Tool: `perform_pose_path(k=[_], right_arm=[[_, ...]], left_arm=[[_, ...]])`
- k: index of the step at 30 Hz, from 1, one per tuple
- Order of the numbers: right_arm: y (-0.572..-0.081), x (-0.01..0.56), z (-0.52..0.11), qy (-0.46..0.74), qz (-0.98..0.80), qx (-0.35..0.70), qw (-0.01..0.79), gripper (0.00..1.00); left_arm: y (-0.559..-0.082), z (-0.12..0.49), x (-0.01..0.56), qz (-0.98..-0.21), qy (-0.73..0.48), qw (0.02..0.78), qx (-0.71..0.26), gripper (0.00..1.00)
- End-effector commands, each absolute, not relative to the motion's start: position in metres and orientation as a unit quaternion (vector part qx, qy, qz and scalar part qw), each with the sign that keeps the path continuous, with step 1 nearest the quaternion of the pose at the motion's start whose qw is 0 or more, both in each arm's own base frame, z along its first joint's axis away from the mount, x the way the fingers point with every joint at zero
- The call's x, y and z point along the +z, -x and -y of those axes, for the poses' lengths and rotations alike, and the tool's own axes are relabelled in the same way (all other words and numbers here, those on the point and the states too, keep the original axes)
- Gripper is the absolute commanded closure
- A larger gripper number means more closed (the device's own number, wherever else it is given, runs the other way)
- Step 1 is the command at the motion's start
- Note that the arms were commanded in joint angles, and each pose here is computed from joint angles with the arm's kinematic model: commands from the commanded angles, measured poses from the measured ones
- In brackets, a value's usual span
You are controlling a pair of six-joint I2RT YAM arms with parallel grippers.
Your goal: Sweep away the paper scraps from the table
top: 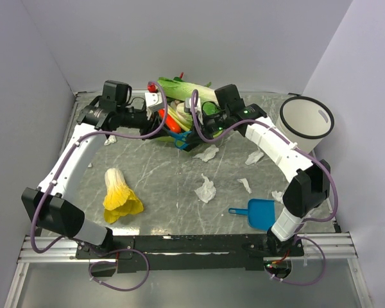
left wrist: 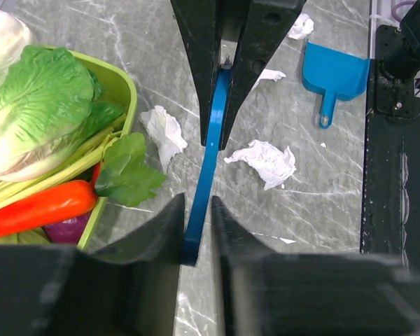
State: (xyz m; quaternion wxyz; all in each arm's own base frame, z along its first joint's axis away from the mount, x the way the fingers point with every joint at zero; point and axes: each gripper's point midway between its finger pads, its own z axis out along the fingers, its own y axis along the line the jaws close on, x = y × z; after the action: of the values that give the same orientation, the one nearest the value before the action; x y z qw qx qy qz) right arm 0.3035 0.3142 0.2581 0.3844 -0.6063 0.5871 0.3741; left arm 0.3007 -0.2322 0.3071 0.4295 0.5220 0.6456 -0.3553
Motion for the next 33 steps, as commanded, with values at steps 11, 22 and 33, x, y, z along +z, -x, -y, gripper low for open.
perform_pose_path(k=[11, 22, 33], right_arm=[[-0.304, 0.296, -0.322, 0.605, -0.556, 0.378, 0.426, 1.0], [-0.306, 0.294, -0.324, 0.597, -0.562, 0.385, 0.423, 1.0], [-0.323, 0.291, -0.302, 0.558, -0.611, 0.349, 0.439, 0.35]], left_arm=[[-0.295, 0.238, 0.308, -0.638, -0.524, 0.422, -0.373, 0.7], [-0.294, 0.239, 0.303, -0.645, -0.519, 0.411, -0.382, 0.77], [-0.299, 0.237, 0.302, -0.658, -0.51, 0.408, -0.375, 0.99]])
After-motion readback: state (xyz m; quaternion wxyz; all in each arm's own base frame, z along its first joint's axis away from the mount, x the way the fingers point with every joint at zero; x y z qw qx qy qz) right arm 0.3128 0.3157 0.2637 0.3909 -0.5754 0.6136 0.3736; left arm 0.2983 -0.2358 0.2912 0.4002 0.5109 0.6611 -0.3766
